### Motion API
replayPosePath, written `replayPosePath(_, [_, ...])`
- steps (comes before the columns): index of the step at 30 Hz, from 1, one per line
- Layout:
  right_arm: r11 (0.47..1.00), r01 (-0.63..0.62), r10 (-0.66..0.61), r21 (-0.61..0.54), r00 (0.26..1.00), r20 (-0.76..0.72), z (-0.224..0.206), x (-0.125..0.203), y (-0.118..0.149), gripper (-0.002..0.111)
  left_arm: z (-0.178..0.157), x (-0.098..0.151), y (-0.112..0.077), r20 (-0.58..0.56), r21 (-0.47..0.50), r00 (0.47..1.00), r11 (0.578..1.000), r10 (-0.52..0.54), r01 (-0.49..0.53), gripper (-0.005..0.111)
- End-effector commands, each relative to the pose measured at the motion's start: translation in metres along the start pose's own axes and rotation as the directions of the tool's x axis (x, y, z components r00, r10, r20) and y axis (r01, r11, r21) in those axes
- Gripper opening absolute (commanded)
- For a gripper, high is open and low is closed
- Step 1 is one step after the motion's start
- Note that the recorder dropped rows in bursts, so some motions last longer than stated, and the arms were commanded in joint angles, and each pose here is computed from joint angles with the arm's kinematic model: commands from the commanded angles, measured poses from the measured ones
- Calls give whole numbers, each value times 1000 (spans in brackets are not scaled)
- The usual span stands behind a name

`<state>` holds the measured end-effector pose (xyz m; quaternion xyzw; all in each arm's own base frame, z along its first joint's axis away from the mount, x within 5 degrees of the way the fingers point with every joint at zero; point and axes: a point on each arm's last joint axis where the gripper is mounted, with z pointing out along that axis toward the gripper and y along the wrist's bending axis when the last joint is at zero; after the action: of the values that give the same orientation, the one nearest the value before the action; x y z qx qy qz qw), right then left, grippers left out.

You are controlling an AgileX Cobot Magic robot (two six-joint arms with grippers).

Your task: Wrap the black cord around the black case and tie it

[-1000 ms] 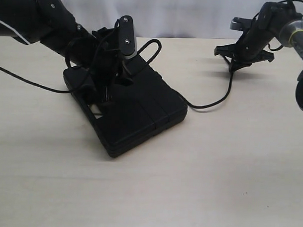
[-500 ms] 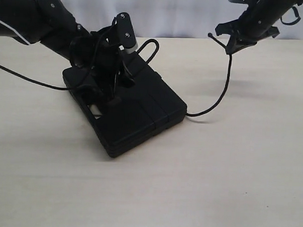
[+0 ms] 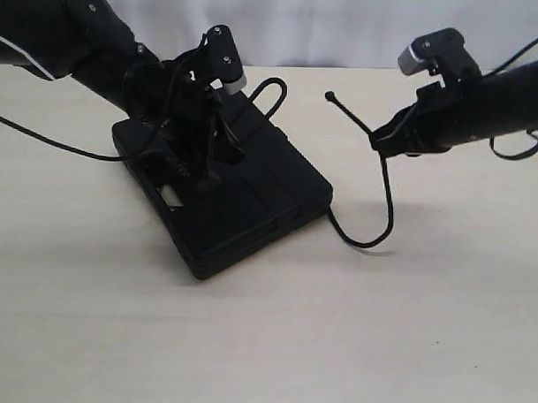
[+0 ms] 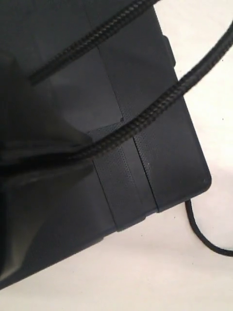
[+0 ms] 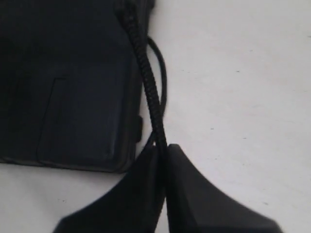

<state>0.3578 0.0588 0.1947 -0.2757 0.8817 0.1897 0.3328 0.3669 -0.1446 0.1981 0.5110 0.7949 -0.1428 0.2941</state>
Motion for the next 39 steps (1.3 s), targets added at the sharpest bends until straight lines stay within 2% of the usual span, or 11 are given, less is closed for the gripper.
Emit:
replayPosePath(1, [995,88,-87,-40,996,36,3,14,9,4,-1,0,1,15,-3,1000,1000,10,-10,0])
replayPosePath(4, [991,110,-105,-80,992,64,4,19,15,4,-2,0,2,41,6,999,999,32,-32,0])
replayPosePath(7, [990,101,-92,-94,991,100,5,21,18,4,-8,4,6,85,54,996,998,37,-41,0])
replayPosePath(9, [990,102,-90,-98,989,119,6,21,20,4,-14,7,9,133,102,991,994,26,-40,0])
replayPosePath(13, [975,180,-162,-132,977,136,13,16,36,4,-26,13,14,208,172,978,985,-28,-8,0])
replayPosePath(20, [963,234,-197,-136,951,238,20,2,56,4,-32,16,10,235,269,970,963,-57,-9,0])
replayPosePath(31, [960,224,-163,-169,936,313,18,-5,61,4,-33,14,6,248,312,967,950,-63,-18,0])
replayPosePath(39, [928,285,-204,-240,927,313,44,-14,93,4,-35,12,3,269,341,961,939,-59,-37,0])
